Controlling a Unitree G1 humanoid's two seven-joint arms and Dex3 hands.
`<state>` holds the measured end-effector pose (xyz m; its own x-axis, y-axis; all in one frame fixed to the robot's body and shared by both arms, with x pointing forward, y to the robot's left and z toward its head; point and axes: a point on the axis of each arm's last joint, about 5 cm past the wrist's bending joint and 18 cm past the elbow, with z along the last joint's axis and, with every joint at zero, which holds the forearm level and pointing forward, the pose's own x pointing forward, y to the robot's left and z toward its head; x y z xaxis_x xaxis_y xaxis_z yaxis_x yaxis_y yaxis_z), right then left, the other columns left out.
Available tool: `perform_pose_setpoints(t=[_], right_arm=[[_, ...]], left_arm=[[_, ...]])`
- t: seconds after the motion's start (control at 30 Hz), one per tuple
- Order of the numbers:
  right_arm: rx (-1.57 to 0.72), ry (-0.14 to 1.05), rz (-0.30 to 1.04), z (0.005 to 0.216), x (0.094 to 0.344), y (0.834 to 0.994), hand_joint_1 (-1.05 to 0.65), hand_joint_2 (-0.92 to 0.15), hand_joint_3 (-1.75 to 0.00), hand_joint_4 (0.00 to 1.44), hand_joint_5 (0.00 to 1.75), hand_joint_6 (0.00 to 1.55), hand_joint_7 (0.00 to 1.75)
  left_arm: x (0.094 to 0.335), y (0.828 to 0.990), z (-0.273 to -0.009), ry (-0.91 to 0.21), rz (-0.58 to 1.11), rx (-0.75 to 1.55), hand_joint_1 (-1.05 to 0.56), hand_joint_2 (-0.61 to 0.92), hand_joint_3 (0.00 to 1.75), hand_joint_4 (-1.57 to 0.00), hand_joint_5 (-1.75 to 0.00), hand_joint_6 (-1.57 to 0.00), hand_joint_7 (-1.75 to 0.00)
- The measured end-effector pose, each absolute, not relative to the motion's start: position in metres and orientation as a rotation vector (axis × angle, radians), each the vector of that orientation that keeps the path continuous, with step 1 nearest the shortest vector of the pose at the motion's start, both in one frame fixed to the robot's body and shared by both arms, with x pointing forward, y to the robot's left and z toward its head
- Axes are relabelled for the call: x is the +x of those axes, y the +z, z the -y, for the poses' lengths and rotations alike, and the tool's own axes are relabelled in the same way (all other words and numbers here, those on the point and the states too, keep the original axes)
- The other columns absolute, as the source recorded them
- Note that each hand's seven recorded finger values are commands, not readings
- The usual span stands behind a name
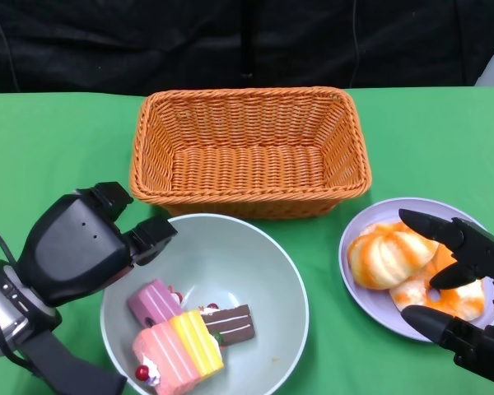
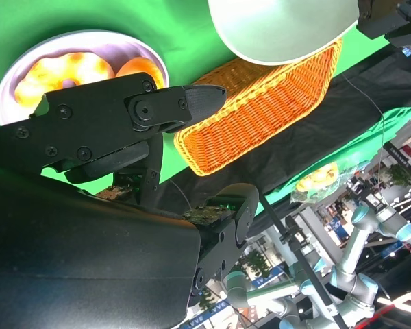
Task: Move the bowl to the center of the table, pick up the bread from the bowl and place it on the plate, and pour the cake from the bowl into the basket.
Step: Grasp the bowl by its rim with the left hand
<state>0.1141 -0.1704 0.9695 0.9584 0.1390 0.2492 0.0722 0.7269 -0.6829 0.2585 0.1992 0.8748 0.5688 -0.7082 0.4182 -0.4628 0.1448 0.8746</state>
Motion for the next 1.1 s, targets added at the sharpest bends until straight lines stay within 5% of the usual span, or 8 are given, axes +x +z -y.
perform_pose_setpoints(t=[0.13, 0.27, 0.3, 0.37, 0.47, 0.63, 0.73, 1.1], right_arm=[[-0.759, 0.037, 0.294, 0.17, 0.114, 0.97, -0.39, -0.92, -0.15, 0.5, 1.05, 0.33, 0.38], [-0.76, 0.037, 0.294, 0.17, 0.114, 0.97, -0.4, -0.92, -0.15, 0.5, 1.05, 0.33, 0.39], [-0.759, 0.037, 0.294, 0.17, 0.114, 0.97, -0.4, -0.92, -0.15, 0.5, 1.05, 0.33, 0.39], [-0.759, 0.037, 0.294, 0.17, 0.114, 0.97, -0.4, -0.92, -0.15, 0.5, 1.05, 0.33, 0.39], [-0.761, 0.036, 0.293, 0.17, 0.114, 0.97, -0.4, -0.92, -0.15, 0.5, 1.05, 0.33, 0.4], [-0.761, 0.036, 0.29, 0.17, 0.114, 0.969, -0.4, -0.92, -0.15, 0.5, 1.05, 0.33, 0.4], [-0.76, 0.037, 0.291, 0.17, 0.114, 0.969, -0.39, -0.92, -0.15, 0.5, 1.05, 0.33, 0.41], [-0.764, 0.038, 0.289, 0.17, 0.114, 0.97, -0.39, -0.92, -0.14, 0.5, 1.04, 0.32, 0.44]], left_arm=[[0.258, 0.873, -0.2, -0.226, 1.036, 1.496, -0.16, 0.18, 1.2, -1.01, -1.75, -0.78, -1.75], [0.258, 0.868, -0.201, -0.181, 0.976, 1.502, -0.2, 0.42, 0.72, -0.92, -1.74, -0.72, -1.66], [0.258, 0.868, -0.201, -0.181, 0.963, 1.503, -0.23, 0.5, 0.56, -0.87, -1.74, -0.78, -1.4], [0.258, 0.869, -0.201, -0.205, 0.913, 1.502, -0.31, 0.71, 0.17, -0.85, -1.24, -0.92, -0.57], [0.257, 0.877, -0.2, -0.287, 0.834, 1.499, -0.36, 0.82, 0.04, -0.53, -0.89, -0.74, -0.09], [0.25, 0.889, -0.206, -0.407, 0.708, 1.516, -0.39, 0.85, 0.02, -0.37, -0.81, -0.63, 0.0], [0.239, 0.898, -0.21, -0.487, 0.607, 1.514, -0.65, 0.9, 0.03, -0.04, -0.51, -0.27, -0.01], [0.203, 0.931, -0.224, -0.576, 0.515, 1.504, -0.82, 0.85, 0.0, 0.0, -0.18, -0.11, -0.01]])
